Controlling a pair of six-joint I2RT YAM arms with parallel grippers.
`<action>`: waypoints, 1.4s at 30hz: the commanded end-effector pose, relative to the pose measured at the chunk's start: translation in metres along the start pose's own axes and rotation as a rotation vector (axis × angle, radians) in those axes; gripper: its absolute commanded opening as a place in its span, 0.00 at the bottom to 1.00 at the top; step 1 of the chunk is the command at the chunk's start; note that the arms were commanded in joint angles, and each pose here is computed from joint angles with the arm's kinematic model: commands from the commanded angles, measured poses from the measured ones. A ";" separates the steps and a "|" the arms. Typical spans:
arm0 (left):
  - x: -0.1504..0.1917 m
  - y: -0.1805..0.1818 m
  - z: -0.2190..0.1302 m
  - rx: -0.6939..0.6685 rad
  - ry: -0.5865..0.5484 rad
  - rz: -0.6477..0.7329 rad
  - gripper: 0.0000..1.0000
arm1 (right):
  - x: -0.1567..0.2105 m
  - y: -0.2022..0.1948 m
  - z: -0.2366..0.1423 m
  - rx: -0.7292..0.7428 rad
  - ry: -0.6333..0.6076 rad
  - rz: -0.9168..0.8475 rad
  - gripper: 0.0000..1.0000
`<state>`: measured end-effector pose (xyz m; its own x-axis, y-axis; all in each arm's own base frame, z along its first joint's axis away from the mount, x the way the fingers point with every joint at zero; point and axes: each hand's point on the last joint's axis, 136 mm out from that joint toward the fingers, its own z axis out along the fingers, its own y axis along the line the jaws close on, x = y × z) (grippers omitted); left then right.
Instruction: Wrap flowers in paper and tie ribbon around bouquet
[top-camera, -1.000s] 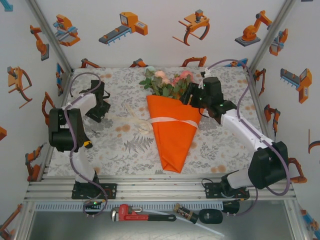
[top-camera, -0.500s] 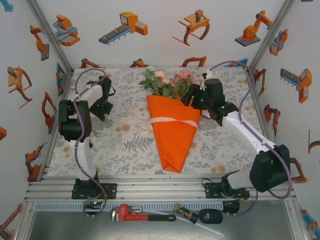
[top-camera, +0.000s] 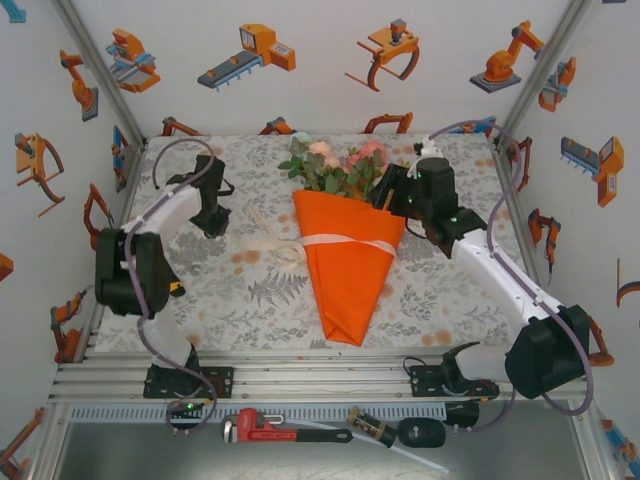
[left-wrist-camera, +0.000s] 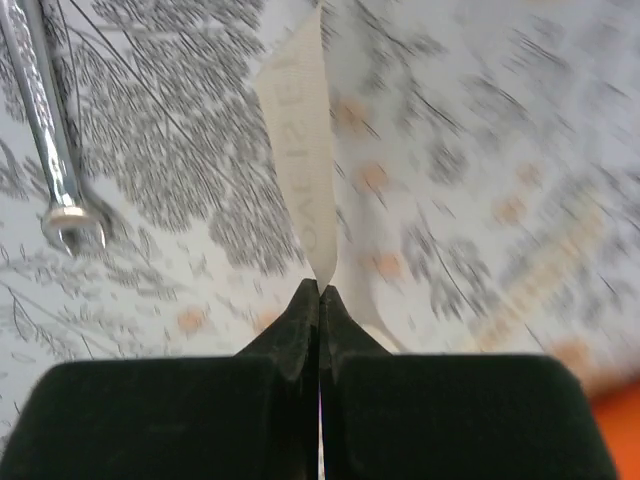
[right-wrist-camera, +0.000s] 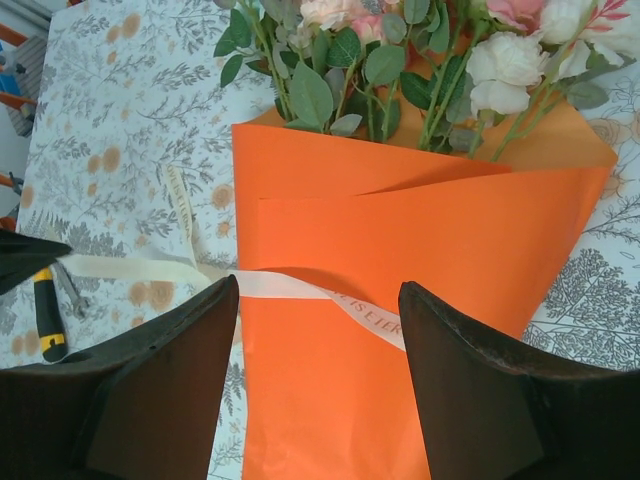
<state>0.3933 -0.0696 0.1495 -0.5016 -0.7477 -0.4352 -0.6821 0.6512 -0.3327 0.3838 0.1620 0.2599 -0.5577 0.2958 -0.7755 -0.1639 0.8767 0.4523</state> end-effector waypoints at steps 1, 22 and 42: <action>-0.007 -0.069 -0.059 0.314 -0.075 0.046 0.00 | -0.015 -0.007 -0.012 0.037 -0.065 -0.019 0.61; 0.293 -0.331 -0.133 1.258 -0.092 1.076 0.05 | -0.020 -0.078 -0.090 0.317 -0.228 0.044 0.63; 0.260 -0.237 -0.203 1.479 -0.152 1.262 0.31 | -0.006 -0.106 -0.008 0.161 0.066 0.106 0.63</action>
<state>0.3261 -0.4568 0.2747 -0.2383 0.1423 -0.9607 0.9007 0.4024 -0.1638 0.3830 0.0618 0.2058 -0.6253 0.4060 -0.6664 0.1012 0.8890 0.4467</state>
